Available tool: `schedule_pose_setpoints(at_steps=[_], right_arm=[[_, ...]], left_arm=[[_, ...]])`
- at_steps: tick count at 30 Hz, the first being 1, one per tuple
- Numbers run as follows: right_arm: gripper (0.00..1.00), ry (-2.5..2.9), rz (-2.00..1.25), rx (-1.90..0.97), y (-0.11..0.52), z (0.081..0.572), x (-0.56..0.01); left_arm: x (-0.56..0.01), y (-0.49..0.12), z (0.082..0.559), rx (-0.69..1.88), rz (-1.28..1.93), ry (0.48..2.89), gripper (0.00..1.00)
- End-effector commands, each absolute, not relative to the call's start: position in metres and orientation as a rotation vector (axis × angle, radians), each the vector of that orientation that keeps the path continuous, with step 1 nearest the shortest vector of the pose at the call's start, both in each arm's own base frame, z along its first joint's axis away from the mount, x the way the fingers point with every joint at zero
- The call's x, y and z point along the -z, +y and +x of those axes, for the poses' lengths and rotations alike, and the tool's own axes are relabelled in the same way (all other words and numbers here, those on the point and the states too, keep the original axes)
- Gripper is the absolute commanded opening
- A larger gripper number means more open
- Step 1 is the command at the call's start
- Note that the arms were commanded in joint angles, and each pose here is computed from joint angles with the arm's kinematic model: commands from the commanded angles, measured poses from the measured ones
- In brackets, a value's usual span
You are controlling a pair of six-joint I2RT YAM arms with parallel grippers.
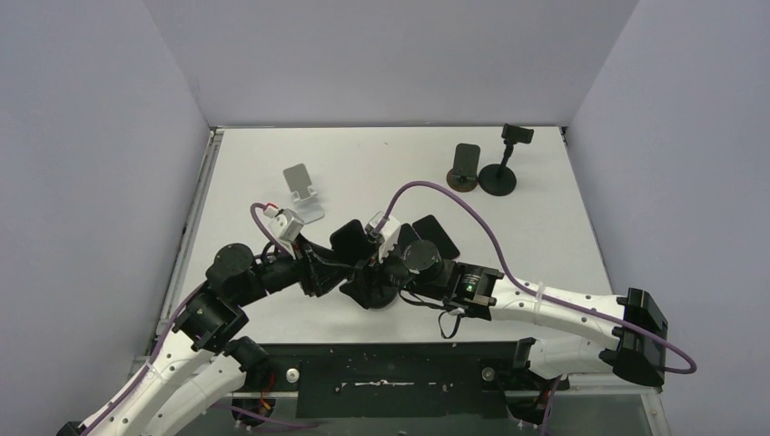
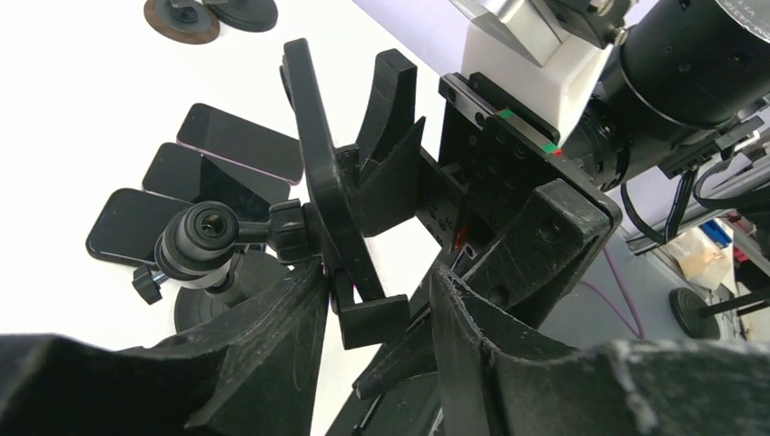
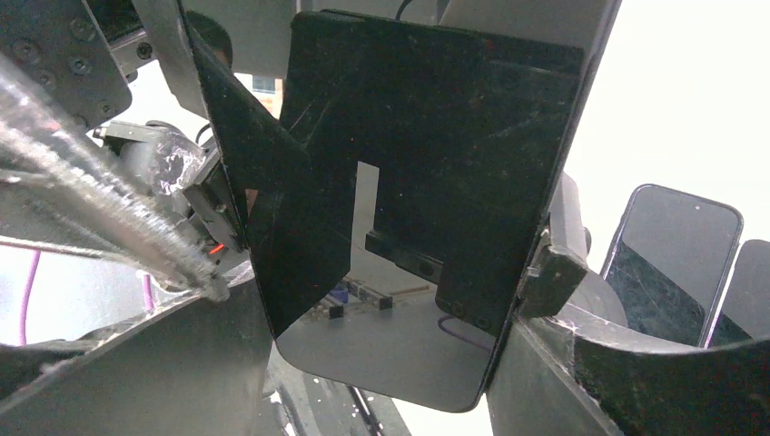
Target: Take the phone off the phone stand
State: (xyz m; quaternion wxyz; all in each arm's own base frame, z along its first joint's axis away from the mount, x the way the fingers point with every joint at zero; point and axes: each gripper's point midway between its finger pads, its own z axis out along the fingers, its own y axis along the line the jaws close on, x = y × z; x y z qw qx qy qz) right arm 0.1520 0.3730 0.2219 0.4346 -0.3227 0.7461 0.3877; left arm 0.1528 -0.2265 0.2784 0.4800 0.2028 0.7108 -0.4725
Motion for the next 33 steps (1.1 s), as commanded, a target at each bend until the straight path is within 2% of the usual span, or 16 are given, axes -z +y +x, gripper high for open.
schedule_pose_setpoints(at_steps=[1, 4, 6, 11, 14, 16, 19, 20, 33], right_arm=[[0.32, 1.693, -0.707, -1.028, 0.377, 0.160, -0.274], [0.32, 1.695, -0.706, -1.027, 0.377, 0.160, -0.274], [0.31, 1.696, -0.705, -1.026, 0.376, 0.160, -0.274], [0.29, 1.698, -0.689, -1.021, 0.374, 0.161, -0.273], [0.24, 1.698, -0.675, -1.018, 0.370, 0.162, -0.274], [0.17, 1.692, -0.669, -1.022, 0.368, 0.161, -0.275], [0.02, 1.681, -0.662, -1.030, 0.363, 0.160, -0.276], [0.00, 1.678, -0.653, -1.036, 0.360, 0.161, -0.277], [0.00, 1.671, -0.625, -1.145, 0.346, 0.160, -0.272]], left_arm=[[-0.290, -0.234, 0.125, 1.274, 0.612, 1.695, 0.46], [-0.286, -0.234, 0.124, 1.274, 0.623, 1.711, 0.48], [-0.286, -0.234, 0.123, 1.273, 0.631, 1.713, 0.45], [-0.281, -0.238, 0.117, 1.309, 0.674, 1.728, 0.25], [-0.277, -0.238, 0.114, 1.309, 0.705, 1.736, 0.00], [-0.274, -0.236, 0.114, 1.289, 0.711, 1.736, 0.00], [-0.274, -0.232, 0.115, 1.263, 0.703, 1.696, 0.00], [-0.276, -0.230, 0.116, 1.257, 0.695, 1.672, 0.00], [-0.277, -0.230, 0.116, 1.283, 0.654, 1.593, 0.00]])
